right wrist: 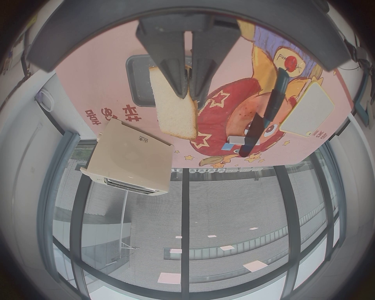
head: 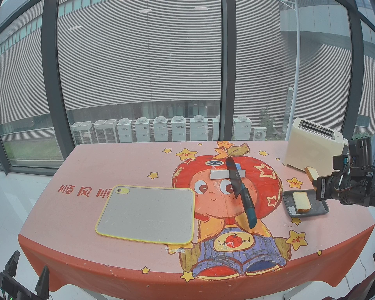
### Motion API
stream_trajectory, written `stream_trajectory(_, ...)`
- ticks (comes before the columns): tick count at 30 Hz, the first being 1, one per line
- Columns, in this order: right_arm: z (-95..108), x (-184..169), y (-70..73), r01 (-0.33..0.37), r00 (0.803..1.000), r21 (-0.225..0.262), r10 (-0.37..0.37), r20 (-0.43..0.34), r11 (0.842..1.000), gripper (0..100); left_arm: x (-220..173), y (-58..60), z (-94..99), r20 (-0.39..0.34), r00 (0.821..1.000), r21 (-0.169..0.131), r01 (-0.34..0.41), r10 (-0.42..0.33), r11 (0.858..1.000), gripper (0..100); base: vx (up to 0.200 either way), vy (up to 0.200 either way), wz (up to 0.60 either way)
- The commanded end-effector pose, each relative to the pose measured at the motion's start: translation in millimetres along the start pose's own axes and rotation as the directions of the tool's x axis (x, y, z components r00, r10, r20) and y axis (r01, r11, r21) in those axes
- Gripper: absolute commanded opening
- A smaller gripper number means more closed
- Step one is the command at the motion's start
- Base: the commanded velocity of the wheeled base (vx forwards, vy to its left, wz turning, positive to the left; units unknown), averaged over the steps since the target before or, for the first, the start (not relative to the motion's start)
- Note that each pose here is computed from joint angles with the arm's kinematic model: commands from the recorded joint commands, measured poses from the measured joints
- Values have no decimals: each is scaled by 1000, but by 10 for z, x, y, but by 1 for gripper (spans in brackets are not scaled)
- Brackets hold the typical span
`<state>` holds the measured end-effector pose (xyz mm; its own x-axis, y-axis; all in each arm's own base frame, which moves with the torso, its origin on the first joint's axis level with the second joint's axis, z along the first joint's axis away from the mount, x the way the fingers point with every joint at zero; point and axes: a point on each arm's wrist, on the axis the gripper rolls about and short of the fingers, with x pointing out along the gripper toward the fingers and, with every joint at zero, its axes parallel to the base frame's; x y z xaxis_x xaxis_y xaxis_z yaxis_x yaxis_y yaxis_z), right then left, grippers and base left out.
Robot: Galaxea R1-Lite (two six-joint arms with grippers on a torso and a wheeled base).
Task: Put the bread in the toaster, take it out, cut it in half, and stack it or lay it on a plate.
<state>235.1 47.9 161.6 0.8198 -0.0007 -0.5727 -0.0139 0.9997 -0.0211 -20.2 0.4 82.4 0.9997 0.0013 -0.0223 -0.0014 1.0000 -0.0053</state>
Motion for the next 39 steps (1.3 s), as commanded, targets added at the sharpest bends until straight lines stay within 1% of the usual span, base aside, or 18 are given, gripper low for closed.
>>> stream_trajectory(1, -66, 144, -8, 17, 999, -5, -17, -47, 1000, 0, 14, 0, -49, -19, 1000, 0, 0, 0, 1000, 100, 0, 0, 0)
stream_trajectory(5, -72, 159, -1, 15, 999, -7, -15, -51, 1000, 0, 14, 0, -49, -19, 1000, 0, -2, 2, 1000, 100, 0, 0, 0)
stream_trajectory(14, -118, 302, 10, 26, 995, -11, -27, -96, 1000, 0, 14, 0, -48, -18, 1000, 0, 0, 0, 1000, 100, 0, 0, 0)
stream_trajectory(20, -176, 405, 17, 68, 989, -26, -71, -131, 997, 0, 14, 0, -48, -18, 1000, 0, 0, 0, 1000, 100, 0, 0, 0)
stream_trajectory(25, -219, 477, 26, 86, 984, -36, -90, -156, 996, 0, 14, 0, -48, -18, 1000, 0, 0, 0, 1000, 100, 0, 0, 0)
stream_trajectory(39, -259, 550, 51, 84, 979, -44, -91, -182, 995, 0, 14, 0, -48, -18, 1000, 0, -2, 2, 1000, 100, 0, 0, 0)
